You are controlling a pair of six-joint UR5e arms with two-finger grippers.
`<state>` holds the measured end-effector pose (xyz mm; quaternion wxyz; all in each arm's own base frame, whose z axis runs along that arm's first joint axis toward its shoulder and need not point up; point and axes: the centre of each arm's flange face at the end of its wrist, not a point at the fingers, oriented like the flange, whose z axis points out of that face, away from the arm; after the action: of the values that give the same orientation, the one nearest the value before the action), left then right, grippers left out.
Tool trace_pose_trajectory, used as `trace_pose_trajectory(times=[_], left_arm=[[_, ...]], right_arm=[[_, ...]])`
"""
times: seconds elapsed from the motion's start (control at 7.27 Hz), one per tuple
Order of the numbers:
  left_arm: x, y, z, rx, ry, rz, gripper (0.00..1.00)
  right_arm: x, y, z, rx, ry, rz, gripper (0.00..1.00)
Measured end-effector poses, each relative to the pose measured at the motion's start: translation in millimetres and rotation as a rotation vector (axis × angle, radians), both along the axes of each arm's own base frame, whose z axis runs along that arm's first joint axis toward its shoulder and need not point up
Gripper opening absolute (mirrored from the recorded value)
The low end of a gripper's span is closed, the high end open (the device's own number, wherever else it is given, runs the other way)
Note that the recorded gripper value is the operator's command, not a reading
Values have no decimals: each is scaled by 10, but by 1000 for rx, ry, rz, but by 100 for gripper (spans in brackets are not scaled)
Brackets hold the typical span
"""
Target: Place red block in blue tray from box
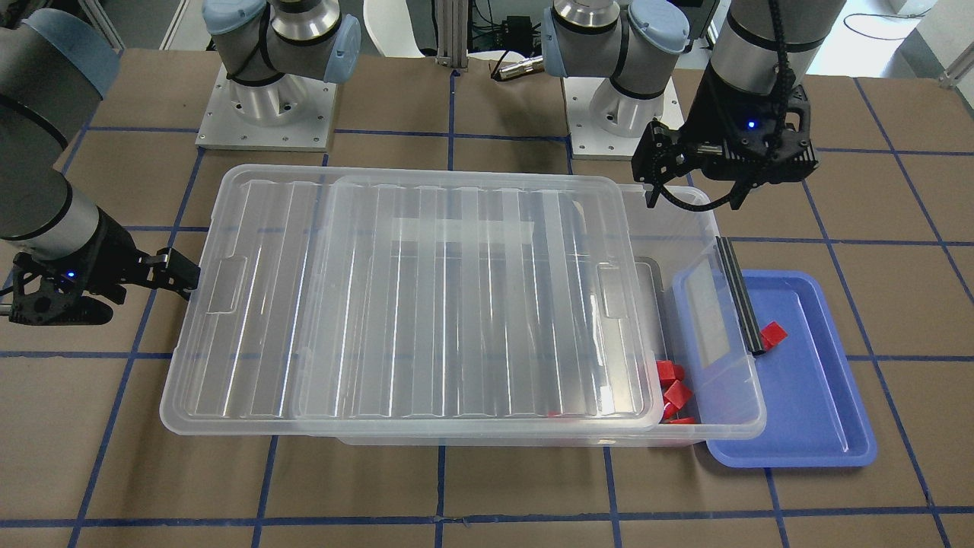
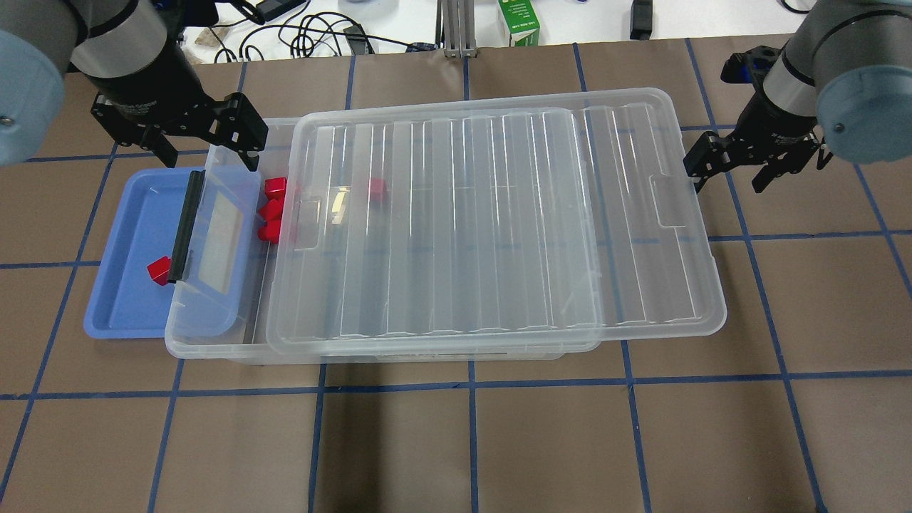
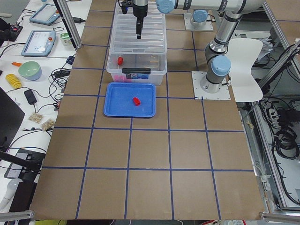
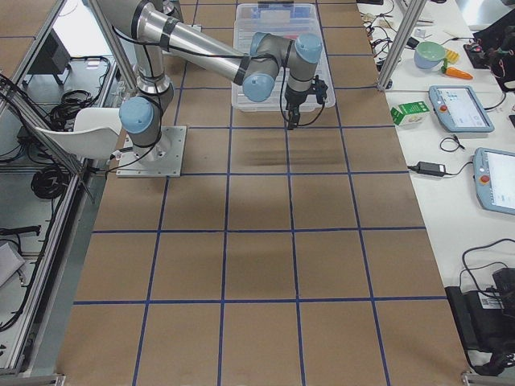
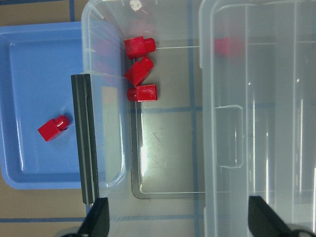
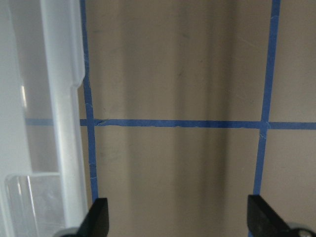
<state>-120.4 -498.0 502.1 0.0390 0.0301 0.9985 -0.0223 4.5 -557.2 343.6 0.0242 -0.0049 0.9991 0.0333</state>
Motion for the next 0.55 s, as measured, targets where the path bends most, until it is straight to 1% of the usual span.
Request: trace_pose_trajectory(times=[0.28, 0.41, 0.55], left_arm=[[-94, 5, 25, -8, 11, 7, 100], [-40, -15, 107, -25, 30, 23, 100], [110, -55, 191, -42, 51, 56, 100]], right_arm=[[232, 1, 4, 2, 7, -31, 100], [345, 6, 0, 4, 9, -39, 100], [470, 12, -7, 5, 10, -48, 100]])
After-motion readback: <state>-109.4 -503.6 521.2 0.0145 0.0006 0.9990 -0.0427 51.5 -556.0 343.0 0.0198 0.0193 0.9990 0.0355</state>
